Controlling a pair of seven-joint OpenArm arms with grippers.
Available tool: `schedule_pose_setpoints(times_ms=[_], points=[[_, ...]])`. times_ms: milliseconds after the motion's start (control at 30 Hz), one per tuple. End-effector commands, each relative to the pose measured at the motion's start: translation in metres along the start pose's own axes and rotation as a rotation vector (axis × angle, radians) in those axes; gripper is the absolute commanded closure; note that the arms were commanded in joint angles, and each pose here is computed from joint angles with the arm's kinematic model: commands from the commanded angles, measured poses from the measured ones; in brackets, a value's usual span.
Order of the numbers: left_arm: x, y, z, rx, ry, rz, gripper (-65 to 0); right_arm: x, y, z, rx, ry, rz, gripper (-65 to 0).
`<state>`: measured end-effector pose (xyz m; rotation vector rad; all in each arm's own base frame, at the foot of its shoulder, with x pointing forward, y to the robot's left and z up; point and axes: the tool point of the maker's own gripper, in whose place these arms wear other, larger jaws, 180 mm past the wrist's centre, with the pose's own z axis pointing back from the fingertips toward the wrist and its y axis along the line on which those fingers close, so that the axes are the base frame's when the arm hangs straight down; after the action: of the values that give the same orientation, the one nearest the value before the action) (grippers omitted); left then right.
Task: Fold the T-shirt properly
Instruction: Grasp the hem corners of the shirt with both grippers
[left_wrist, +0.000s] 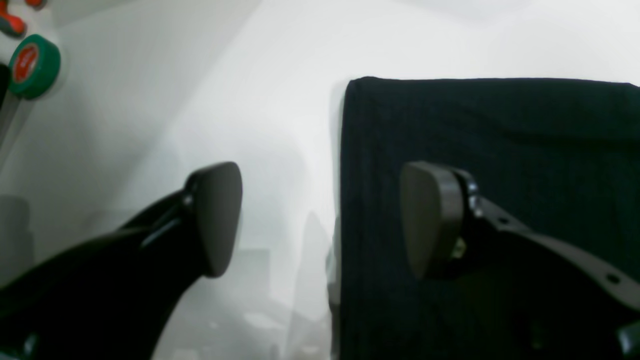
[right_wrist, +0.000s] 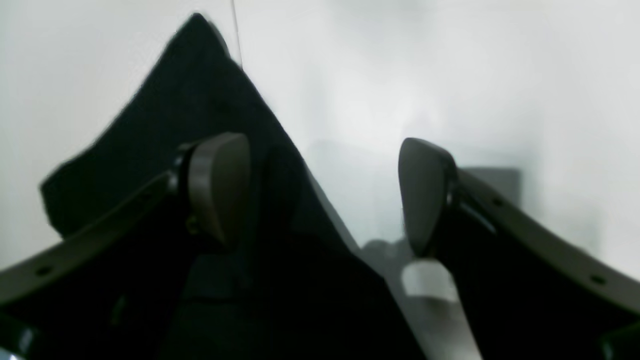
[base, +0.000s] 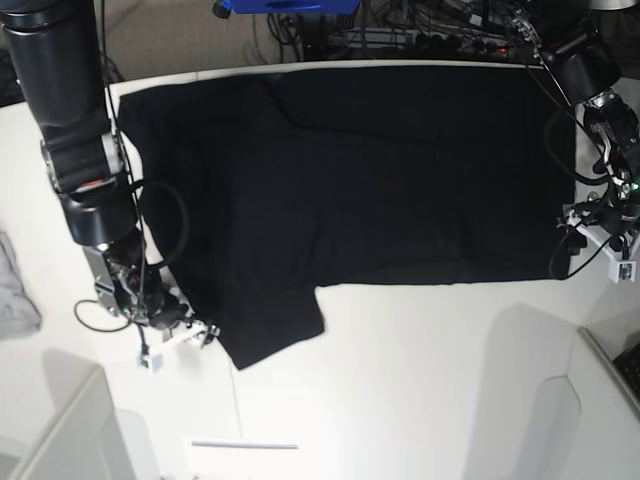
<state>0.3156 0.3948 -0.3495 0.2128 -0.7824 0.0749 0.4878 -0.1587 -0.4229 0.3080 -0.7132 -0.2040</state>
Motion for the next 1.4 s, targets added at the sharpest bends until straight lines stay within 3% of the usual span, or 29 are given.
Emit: schedule_pose_setpoints(times_ms=[0,300,700,867,1100,1300,1367], points=[[0.020,0.008,0.005,0.016,-0.056,-0.009,-47.7,0.025,0.017,0.002,0.038,-0.048,0.016,-44.0],[0.018,0.008,0.005,0.016,-0.050,-0.011,-47.7,0.002,0.038,-0.006,0.061,-0.001,0.070,-42.8],[0.001,0.009,-0.004,0.004,-0.002,0.022,-47.7,-0.010,0.033,-0.008,0.055,0.013,0.066,-18.8],[0.002,0.008,-0.011,-0.006,0.005,0.048,-48.7,-0.010,0.033,-0.008,0.054,0.009,0.058,0.0],[0.018,0.007,-0.022,-0.022,-0.011,0.096,-48.9,-0.011,0.032,-0.008,0.052,0.010,0.052,0.0],[0.029,-0.009,-0.043,-0.028,0.044,0.015,-48.7,-0.011,0.032,-0.008,0.052,0.010,0.052,0.0],[0.038,-0.015,-0.049,-0.039,0.011,0.016,-48.2,-0.011,0.032,-0.008,0.053,0.010,0.049,0.0]])
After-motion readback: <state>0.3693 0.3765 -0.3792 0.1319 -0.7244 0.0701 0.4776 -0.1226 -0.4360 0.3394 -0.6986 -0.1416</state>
